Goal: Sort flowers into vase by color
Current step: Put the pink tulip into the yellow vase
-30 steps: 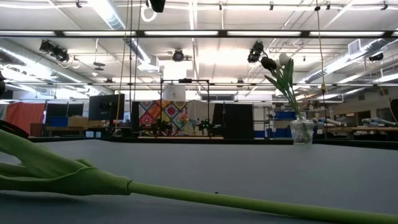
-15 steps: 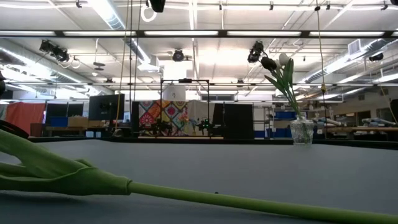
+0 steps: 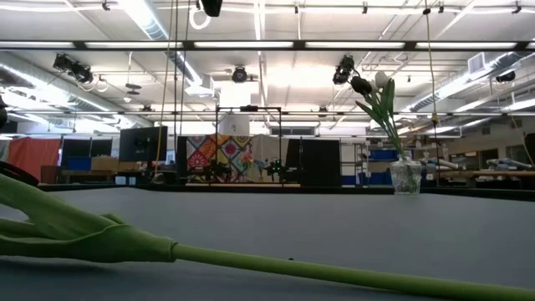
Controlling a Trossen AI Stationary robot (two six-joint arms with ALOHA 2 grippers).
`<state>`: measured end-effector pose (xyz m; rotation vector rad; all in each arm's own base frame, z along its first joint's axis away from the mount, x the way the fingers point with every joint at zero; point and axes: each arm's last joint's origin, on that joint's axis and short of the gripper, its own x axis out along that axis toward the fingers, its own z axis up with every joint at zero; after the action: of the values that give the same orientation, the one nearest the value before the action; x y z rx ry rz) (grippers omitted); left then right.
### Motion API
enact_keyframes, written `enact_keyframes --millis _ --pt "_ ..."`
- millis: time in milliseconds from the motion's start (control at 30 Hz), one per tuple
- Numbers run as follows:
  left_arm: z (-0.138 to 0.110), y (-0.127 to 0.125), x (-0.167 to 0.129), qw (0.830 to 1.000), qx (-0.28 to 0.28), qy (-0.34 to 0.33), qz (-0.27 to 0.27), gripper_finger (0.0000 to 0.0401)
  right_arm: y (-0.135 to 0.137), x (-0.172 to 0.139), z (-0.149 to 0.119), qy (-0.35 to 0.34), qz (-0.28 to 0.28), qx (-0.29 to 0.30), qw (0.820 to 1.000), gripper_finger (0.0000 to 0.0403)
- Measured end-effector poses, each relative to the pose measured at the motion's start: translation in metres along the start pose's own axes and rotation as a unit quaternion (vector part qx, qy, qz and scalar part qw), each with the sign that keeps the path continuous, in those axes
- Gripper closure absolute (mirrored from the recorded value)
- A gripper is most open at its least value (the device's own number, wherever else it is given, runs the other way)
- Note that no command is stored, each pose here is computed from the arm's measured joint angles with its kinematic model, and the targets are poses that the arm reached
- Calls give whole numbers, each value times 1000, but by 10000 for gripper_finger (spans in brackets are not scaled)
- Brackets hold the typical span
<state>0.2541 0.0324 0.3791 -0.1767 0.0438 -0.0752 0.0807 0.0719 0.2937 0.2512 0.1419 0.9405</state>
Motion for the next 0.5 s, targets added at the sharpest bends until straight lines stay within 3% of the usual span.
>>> enact_keyframes --millis 233,500 --pt "0 0 0 1000 0 0 0 209 10 -21 24 -84 -39 -12 996 266" --pt "0 0 0 1000 0 0 0 209 19 -40 53 -203 -85 -15 975 266"
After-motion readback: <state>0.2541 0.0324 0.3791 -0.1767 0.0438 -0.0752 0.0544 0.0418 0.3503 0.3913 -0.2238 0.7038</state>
